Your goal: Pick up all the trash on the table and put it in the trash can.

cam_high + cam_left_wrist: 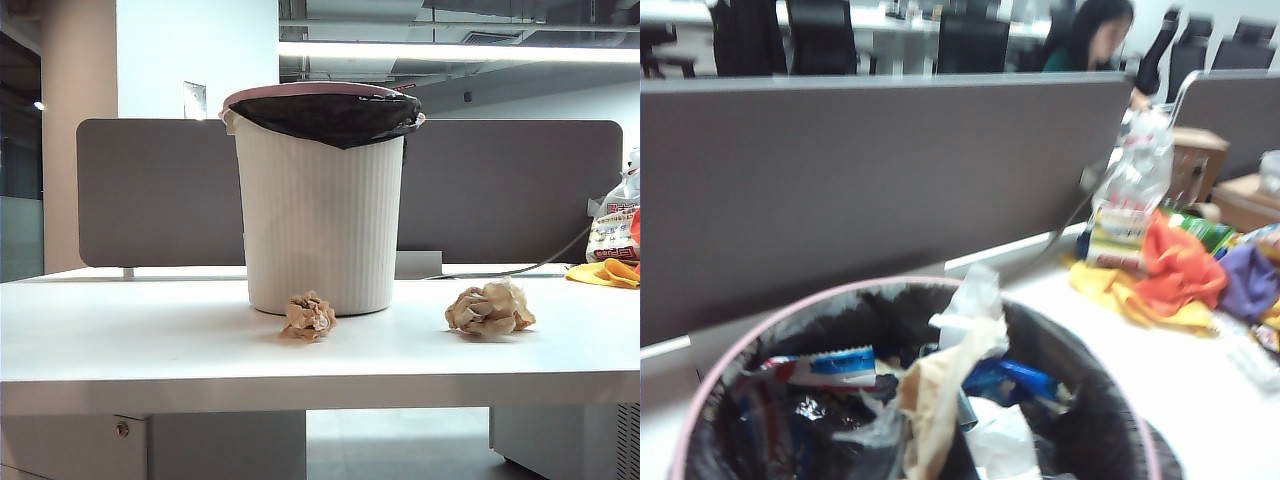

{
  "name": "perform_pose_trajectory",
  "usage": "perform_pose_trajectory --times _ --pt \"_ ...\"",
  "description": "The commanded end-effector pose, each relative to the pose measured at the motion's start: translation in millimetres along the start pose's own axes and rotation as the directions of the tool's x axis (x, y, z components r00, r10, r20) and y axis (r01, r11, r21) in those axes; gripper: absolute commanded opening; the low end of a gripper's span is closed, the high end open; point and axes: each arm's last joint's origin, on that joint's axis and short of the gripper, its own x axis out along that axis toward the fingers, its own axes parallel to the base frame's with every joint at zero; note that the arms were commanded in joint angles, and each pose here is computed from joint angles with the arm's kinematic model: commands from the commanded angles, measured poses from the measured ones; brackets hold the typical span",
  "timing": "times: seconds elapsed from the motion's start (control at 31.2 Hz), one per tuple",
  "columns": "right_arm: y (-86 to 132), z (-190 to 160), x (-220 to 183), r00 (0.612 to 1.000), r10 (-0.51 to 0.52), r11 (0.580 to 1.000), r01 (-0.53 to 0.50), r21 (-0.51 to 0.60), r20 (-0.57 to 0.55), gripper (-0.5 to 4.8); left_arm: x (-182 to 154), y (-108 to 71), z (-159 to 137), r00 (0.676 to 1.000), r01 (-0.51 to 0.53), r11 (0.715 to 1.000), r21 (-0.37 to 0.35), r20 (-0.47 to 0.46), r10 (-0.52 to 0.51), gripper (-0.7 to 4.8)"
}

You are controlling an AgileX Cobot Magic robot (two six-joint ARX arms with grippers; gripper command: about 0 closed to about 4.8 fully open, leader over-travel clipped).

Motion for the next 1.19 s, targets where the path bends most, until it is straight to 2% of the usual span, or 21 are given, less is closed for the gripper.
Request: perform_pose_trajectory --times 0.03,0.19,0.32,0.35,0.38,0.42,0.45,0.48,0.58,0.83,0.9,1.03,1.12,1.19 --pt "-1.3 3.5 -2.6 1.000 -0.014 1.000 0.014 -0.005 0.016 -0.08 21.8 -1.1 -8.7 0.999 0.016 1.000 0.000 -0.035 -0.016 -0.06" --pt "-0.7 2.5 -2.3 1.000 0.007 1.000 -0.007 -0.006 0.006 -0.08 58.4 -1.6 -28.2 0.998 0.026 1.000 0.000 -0.054 -0.025 -0.06" --pt "-0.7 1.3 -2.5 1.000 0.007 1.000 -0.007 -0.005 -0.007 -0.08 71.4 2.0 -41.3 0.996 0.023 1.000 -0.004 -0.087 -0.023 0.06" --pt "-0.7 0.7 -2.5 1.000 0.007 1.000 -0.007 -0.005 -0.013 -0.08 72.0 2.4 -42.7 0.995 0.022 1.000 -0.005 -0.095 -0.022 0.71" --pt "-0.8 0.3 -2.5 1.000 0.007 1.000 -0.007 -0.005 -0.018 -0.08 72.3 2.6 -43.3 0.995 0.021 1.000 -0.002 -0.098 -0.021 1.69" --pt "-0.8 -0.3 -2.5 1.000 0.007 1.000 -0.007 -0.005 -0.023 -0.08 72.3 3.1 -43.1 0.995 0.020 1.000 0.019 -0.096 -0.018 2.91" --pt "-0.8 -0.9 -2.5 1.000 0.007 1.000 -0.007 -0.005 -0.030 -0.08 72.3 3.4 -42.3 0.996 0.012 0.999 0.053 -0.087 -0.008 4.47" --pt "-0.8 -1.3 -2.4 0.999 0.007 1.000 -0.007 -0.006 -0.034 -0.08 72.2 3.9 -41.5 0.997 -0.006 0.997 0.076 -0.080 0.012 4.79" --pt "-0.8 -1.5 -2.4 0.999 0.006 1.000 -0.007 -0.006 -0.036 -0.08 72.2 4.6 -40.5 0.997 -0.032 0.992 0.120 -0.068 0.040 4.79" --pt "-0.8 -1.5 -2.4 0.999 0.007 1.000 -0.007 -0.006 -0.036 -0.08 67.5 2.5 -34.0 0.998 -0.025 0.992 0.125 -0.050 0.032 4.79" --pt "-0.8 -1.6 -2.4 0.999 0.007 1.000 -0.007 -0.006 -0.037 -0.08 66.0 -3.5 -31.5 0.999 0.001 0.992 0.125 -0.044 0.005 4.79" --pt "-0.7 -1.6 -2.4 0.999 0.010 1.000 -0.010 -0.005 -0.037 -0.08 64.7 -9.0 -31.1 0.985 0.168 0.980 0.110 -0.060 -0.163 4.79" --pt "-0.7 -1.7 -2.6 0.999 0.011 1.000 -0.011 -0.006 -0.038 -0.08 59.7 -11.5 -23.9 0.990 0.139 0.983 0.120 -0.033 -0.136 4.79" --pt "-0.2 -1.7 -2.7 0.999 0.027 1.000 -0.027 -0.006 -0.038 -0.08 55.6 -17.6 -15.8 0.990 0.138 0.978 0.159 0.011 -0.142 4.79"
